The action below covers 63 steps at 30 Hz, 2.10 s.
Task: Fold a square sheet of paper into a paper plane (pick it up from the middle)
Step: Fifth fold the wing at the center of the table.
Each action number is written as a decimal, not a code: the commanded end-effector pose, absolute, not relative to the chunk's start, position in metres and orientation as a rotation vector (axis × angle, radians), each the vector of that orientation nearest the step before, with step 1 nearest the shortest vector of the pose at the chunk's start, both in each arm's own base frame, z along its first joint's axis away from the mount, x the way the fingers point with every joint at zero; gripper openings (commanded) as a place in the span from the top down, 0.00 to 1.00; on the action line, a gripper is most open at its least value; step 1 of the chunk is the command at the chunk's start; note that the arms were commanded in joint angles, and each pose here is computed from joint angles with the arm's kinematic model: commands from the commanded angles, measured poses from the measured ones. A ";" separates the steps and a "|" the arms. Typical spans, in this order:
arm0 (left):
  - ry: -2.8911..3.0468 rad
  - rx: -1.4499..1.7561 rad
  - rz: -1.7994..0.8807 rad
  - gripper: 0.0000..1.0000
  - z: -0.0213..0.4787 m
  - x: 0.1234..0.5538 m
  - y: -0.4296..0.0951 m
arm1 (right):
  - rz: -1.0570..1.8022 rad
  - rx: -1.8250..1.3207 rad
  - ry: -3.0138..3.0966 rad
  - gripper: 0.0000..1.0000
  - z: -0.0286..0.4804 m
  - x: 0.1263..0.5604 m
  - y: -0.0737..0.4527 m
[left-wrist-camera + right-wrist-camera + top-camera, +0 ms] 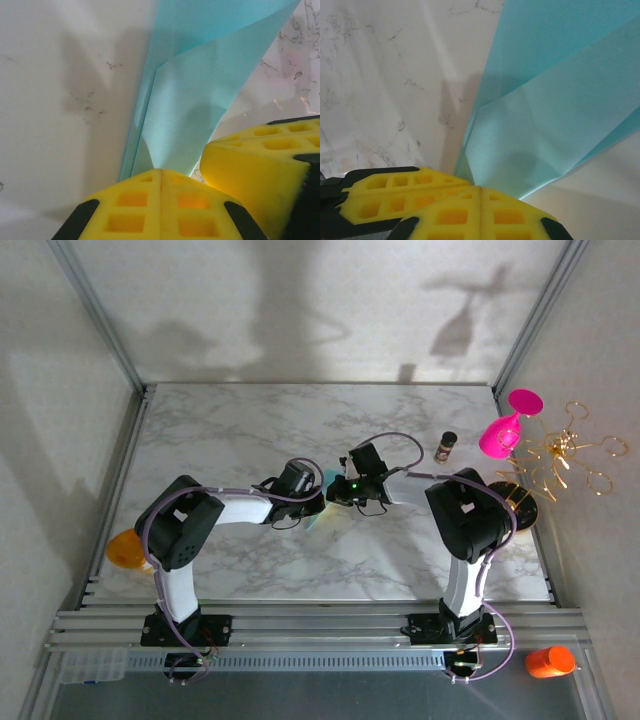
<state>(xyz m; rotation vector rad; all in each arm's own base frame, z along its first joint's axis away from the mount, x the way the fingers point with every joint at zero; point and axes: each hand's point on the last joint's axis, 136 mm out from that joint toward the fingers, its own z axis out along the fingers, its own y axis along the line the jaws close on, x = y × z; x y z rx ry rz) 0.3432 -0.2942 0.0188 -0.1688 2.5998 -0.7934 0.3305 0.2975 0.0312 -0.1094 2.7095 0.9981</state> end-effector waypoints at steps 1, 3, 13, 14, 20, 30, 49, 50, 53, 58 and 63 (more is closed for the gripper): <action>2.663 -0.198 -0.696 1.00 0.002 0.337 -0.280 | 0.964 -0.074 2.778 0.96 0.012 0.326 0.294; 2.674 -0.192 -0.685 1.00 0.000 0.335 -0.278 | 0.928 -0.049 2.792 0.97 0.007 0.330 0.290; 2.795 -0.045 -0.524 1.00 -0.025 0.310 -0.256 | 0.858 0.079 2.734 0.97 0.014 0.369 0.264; 2.805 -0.028 -0.512 1.00 -0.028 0.308 -0.254 | 0.857 0.086 2.723 0.96 0.016 0.375 0.262; 2.824 0.021 -0.502 1.00 -0.031 0.304 -0.253 | 0.798 0.136 2.716 0.96 0.009 0.404 0.248; 2.825 0.036 -0.514 1.00 -0.029 0.305 -0.256 | 0.902 0.023 2.557 0.95 0.059 0.414 0.252; 2.838 0.054 -0.496 1.00 -0.030 0.303 -0.254 | 0.879 0.000 2.715 0.95 0.013 0.395 0.264; 2.839 0.052 -0.497 1.00 -0.030 0.303 -0.254 | 0.875 0.031 2.721 0.95 0.010 0.398 0.259; 2.839 0.054 -0.502 1.00 -0.031 0.303 -0.255 | 0.823 0.110 2.727 0.95 -0.001 0.410 0.239; 2.850 0.054 -0.499 1.00 -0.034 0.300 -0.253 | 0.778 0.228 2.694 0.95 -0.006 0.436 0.205; 2.829 0.053 -0.513 1.00 -0.027 0.305 -0.256 | 0.753 0.207 2.638 0.94 0.019 0.451 0.204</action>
